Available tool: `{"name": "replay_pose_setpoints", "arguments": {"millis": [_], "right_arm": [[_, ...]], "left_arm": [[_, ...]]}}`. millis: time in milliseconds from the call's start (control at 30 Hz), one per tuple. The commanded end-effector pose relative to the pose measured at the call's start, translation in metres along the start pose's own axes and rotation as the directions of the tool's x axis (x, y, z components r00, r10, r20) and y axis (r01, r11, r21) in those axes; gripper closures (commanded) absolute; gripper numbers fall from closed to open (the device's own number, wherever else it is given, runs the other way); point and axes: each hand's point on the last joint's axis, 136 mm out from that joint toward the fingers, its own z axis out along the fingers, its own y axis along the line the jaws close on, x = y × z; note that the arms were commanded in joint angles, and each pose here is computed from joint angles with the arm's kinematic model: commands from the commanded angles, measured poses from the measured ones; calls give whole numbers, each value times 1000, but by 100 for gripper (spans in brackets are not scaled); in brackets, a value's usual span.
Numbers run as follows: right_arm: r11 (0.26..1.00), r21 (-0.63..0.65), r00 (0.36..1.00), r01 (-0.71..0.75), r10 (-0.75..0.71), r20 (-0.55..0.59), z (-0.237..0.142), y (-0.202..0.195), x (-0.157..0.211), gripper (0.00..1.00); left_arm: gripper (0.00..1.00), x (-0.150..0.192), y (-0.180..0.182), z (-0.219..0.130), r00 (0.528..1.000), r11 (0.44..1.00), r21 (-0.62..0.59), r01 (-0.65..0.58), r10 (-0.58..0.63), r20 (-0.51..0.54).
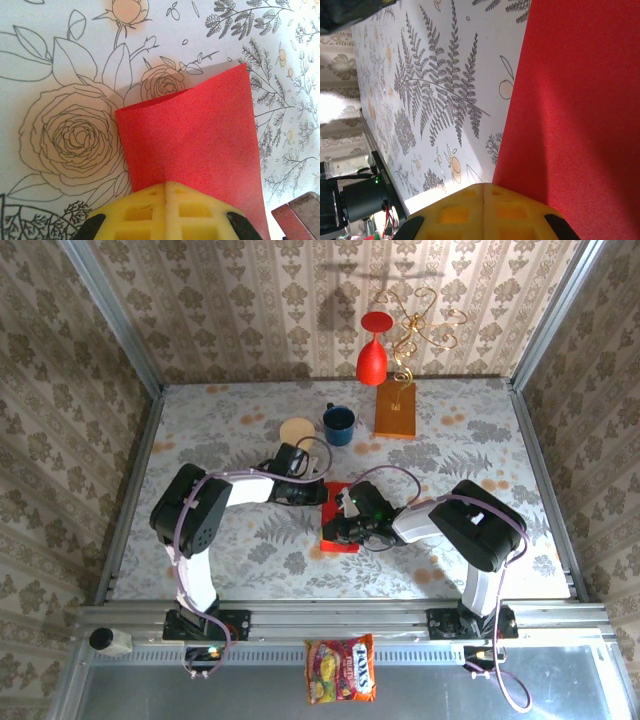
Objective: Fold a paper plane with a square sheet of paper (pick it up from the middle)
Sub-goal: First fold in half a square sheet of paper at the center of the table.
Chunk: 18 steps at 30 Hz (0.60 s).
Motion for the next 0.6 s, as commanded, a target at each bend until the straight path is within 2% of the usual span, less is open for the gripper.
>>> {"name": "replay_pose_setpoints", "arguments": {"millis": [0, 267, 567], "right_arm": [[942, 294, 950, -164, 231, -209, -6, -87, 85, 100], [938, 303, 948, -167, 238, -213, -6, -89, 86, 100], [936, 309, 947, -166, 239, -215, -6, -90, 87, 100]], "left_arm": [[100, -25, 83, -2, 991, 955, -284, 83, -51, 121], [88, -42, 74, -5, 987, 962, -261, 80, -40, 153], [86, -65, 75, -7, 983, 961, -265, 80, -32, 181]]}}
